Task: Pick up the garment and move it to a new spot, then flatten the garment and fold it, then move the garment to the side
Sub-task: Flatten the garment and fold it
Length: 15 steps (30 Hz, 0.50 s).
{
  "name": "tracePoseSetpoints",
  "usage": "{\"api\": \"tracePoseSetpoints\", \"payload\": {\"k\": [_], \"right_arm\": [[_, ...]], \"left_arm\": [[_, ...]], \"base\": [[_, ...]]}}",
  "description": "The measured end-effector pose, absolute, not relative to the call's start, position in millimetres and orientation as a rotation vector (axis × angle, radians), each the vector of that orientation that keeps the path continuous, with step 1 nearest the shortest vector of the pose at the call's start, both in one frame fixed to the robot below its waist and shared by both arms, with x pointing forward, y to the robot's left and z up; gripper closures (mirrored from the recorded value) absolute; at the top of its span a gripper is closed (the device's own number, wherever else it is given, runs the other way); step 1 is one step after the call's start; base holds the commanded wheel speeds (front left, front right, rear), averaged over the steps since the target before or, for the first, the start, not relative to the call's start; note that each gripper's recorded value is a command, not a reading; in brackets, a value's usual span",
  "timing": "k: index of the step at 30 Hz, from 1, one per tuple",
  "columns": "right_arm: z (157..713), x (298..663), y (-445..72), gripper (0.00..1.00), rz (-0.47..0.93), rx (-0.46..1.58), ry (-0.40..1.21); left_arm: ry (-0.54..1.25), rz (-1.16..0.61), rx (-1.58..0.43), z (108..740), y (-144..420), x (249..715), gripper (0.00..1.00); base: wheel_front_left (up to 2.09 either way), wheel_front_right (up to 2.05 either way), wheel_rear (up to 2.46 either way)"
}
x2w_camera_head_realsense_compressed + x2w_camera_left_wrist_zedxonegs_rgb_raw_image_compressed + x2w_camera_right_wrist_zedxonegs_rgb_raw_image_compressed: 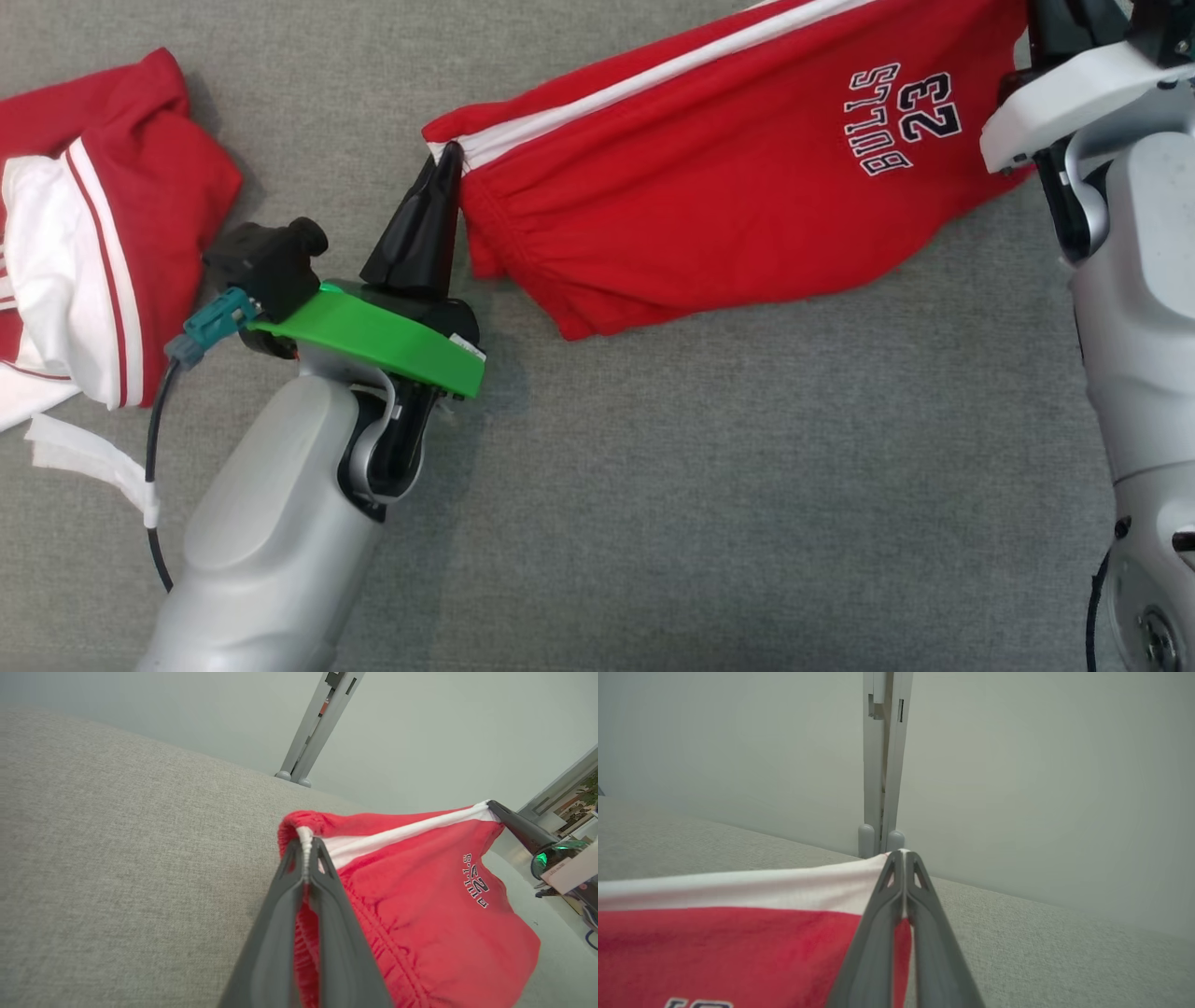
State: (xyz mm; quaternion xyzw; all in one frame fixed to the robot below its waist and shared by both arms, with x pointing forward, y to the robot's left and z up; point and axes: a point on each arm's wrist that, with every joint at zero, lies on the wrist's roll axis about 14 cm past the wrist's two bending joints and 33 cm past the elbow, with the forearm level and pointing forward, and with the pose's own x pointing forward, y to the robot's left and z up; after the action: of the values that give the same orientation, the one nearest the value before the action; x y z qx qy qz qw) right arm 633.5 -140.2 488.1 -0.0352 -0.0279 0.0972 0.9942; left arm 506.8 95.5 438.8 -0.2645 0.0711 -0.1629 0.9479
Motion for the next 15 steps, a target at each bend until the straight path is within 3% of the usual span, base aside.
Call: {"api": "tracePoseSetpoints", "payload": {"k": [1, 2, 3, 4, 9, 15], "right_arm": [[484, 636, -139, 0.83, 0.192, -0.064, -0.046], [477, 640, -137, 0.26, 0.192, -0.063, -0.028], [470, 641, -134, 0.0, 0.194, -0.058, -0.014], [467, 641, -133, 0.0, 0.194, -0.049, -0.006], [470, 638, -129, 0.0, 0.2, -0.044, -0.017], [442, 606, -141, 0.0, 0.195, -0.033, 0.076]], "left_arm": [[0.149, -0.324, -0.541, 436, 97, 508, 1.0], [0.156, -0.316, -0.544, 432, 98, 509, 0.78], [0.161, -0.308, -0.547, 430, 99, 509, 0.25], [0.164, -0.302, -0.549, 428, 101, 509, 0.0], [0.161, -0.269, -0.557, 428, 108, 505, 0.0], [0.176, -0.235, -0.56, 425, 116, 485, 0.0]], "base": [[0.0, 0.0, 0.0], [0.0, 0.0, 0.0], [0.0, 0.0, 0.0], [0.0, 0.0, 0.0], [0.0, 0.0, 0.0], [0.0, 0.0, 0.0]]}}
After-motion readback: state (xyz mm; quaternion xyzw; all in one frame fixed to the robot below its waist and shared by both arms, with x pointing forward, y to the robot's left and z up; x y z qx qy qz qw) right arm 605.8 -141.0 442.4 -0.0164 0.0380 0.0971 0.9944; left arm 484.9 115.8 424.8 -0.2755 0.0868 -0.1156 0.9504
